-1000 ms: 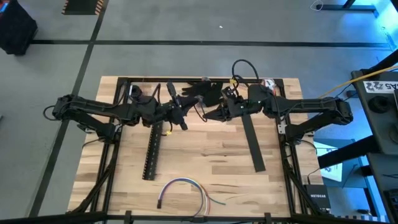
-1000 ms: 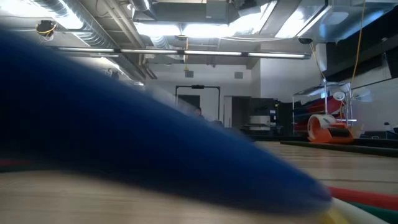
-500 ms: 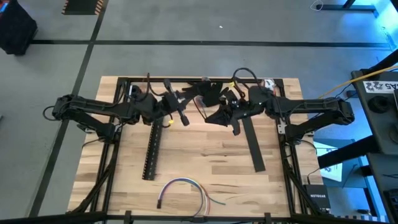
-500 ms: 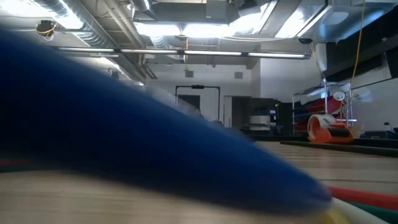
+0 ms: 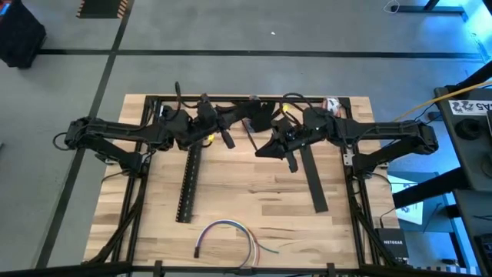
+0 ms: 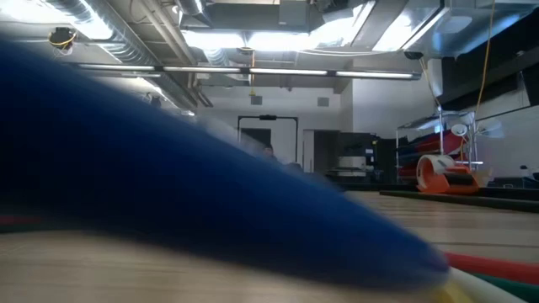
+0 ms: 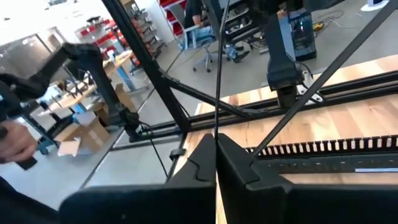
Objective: Ziptie cables
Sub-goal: Wrap the cable wires together using the black zip tie
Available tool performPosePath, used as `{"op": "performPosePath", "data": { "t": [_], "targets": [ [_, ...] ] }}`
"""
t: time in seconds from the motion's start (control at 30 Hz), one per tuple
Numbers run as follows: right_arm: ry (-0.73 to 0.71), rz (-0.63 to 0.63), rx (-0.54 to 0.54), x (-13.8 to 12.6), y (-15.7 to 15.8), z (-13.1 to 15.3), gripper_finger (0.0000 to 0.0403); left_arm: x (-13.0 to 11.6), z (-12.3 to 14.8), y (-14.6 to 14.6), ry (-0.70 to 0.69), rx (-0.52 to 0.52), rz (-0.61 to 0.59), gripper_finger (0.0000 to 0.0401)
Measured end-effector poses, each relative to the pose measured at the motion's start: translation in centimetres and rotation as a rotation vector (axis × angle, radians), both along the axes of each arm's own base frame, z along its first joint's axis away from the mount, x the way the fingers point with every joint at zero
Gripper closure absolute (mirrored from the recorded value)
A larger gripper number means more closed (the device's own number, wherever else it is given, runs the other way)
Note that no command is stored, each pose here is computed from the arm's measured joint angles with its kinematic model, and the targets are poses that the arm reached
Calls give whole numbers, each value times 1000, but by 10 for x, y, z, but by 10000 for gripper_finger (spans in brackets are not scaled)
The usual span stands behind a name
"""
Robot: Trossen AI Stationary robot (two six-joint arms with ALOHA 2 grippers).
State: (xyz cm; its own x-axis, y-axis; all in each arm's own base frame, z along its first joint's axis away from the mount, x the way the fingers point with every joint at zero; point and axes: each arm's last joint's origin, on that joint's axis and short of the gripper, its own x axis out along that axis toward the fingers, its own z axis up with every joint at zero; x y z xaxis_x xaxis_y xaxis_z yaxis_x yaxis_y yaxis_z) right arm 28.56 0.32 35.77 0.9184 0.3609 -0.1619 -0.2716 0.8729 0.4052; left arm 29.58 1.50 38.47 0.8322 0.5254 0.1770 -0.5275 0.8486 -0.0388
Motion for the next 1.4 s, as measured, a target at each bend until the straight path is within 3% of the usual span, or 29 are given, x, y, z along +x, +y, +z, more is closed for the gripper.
{"op": "performPosePath", "data": {
  "t": [0.27,0.53,0.7,0.87,1.0,1.4],
  "targets": [
    [99,-49,-150,-3,-2,-13,403,1,-8,7,90,1,12,401],
    [383,-79,-343,-3,-5,-58,403,7,-56,10,401,-206,35,401],
    [481,-66,-326,3,-5,-109,403,30,-101,5,536,-322,66,401],
    [439,-32,-196,5,-3,-142,403,56,-150,0,599,-433,102,400],
    [453,-57,-154,-2,-2,-163,403,68,-185,-1,631,-532,138,396],
    [500,-124,-166,-29,-4,-208,403,93,-242,9,663,-628,49,393]
  ]
}}
